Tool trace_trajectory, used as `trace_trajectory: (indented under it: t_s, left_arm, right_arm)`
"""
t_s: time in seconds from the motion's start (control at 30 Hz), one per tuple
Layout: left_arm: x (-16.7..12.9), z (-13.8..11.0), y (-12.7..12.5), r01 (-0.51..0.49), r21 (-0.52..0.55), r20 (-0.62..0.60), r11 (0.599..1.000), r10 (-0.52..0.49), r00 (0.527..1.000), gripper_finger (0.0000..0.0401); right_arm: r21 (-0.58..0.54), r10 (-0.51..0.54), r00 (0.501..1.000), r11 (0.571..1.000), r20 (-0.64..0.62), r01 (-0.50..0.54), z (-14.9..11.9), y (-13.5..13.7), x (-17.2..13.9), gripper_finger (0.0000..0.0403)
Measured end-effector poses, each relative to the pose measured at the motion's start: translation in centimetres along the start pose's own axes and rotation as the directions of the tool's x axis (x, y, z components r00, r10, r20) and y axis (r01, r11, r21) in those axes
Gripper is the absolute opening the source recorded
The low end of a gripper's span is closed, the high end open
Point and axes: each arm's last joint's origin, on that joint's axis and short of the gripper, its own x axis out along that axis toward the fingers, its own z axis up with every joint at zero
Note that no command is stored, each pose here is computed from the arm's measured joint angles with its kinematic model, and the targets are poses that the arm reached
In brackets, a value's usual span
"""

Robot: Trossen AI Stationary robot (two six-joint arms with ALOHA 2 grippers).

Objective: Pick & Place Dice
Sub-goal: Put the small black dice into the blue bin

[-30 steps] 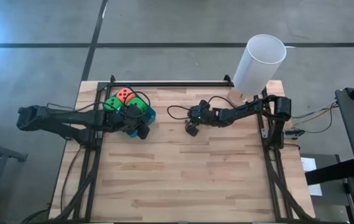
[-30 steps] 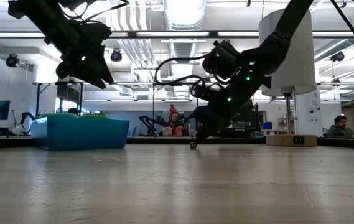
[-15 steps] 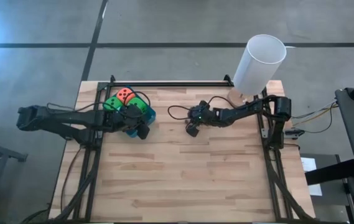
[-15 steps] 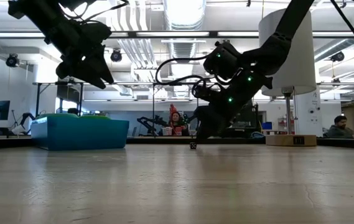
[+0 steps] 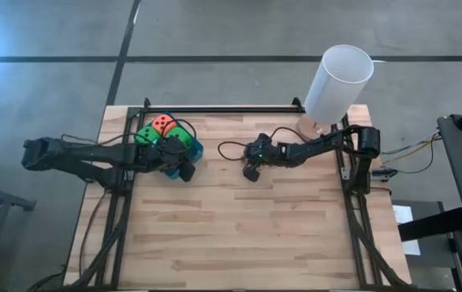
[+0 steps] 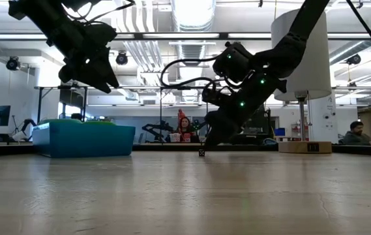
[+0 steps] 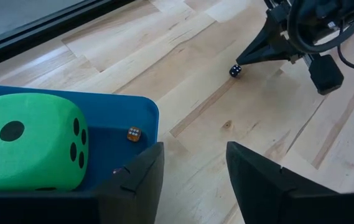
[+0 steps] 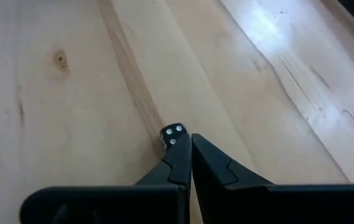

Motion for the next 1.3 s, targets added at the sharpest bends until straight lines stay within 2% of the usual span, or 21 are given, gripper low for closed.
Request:
trace_trajectory:
  t_s: [0.5, 0.63, 0.93, 1.3]
  left_arm:
    - [0.0, 0.0, 0.0, 0.0, -0.001, 0.0, 1.0, 0.0, 1.0, 0.0195]
    - [0.0, 0.0, 0.0, 0.0, 0.0, 0.0, 1.0, 0.0, 1.0, 0.0195]
    - [0.0, 0.0, 0.0, 0.001, -0.001, 0.0, 1.0, -0.001, 1.0, 0.0182]
    - [0.1, -0.1, 0.1, -0.002, 0.001, -0.004, 1.0, 0.002, 1.0, 0.0182]
  right_arm:
    - [0.062, -0.053, 0.998, 0.997, 0.031, 0.051, 0.4, -2.0, 0.4, 0.0008]
    - [0.062, -0.052, 0.998, 0.997, 0.033, 0.049, 0.4, -1.9, 0.4, 0.0008]
    - [0.054, -0.034, 0.999, 0.998, 0.028, 0.033, -0.8, -1.5, 3.0, 0.0008]
    - [0.04, 0.01, 1.0, 0.999, 0.023, -0.011, -0.8, -0.3, 3.0, 0.0008]
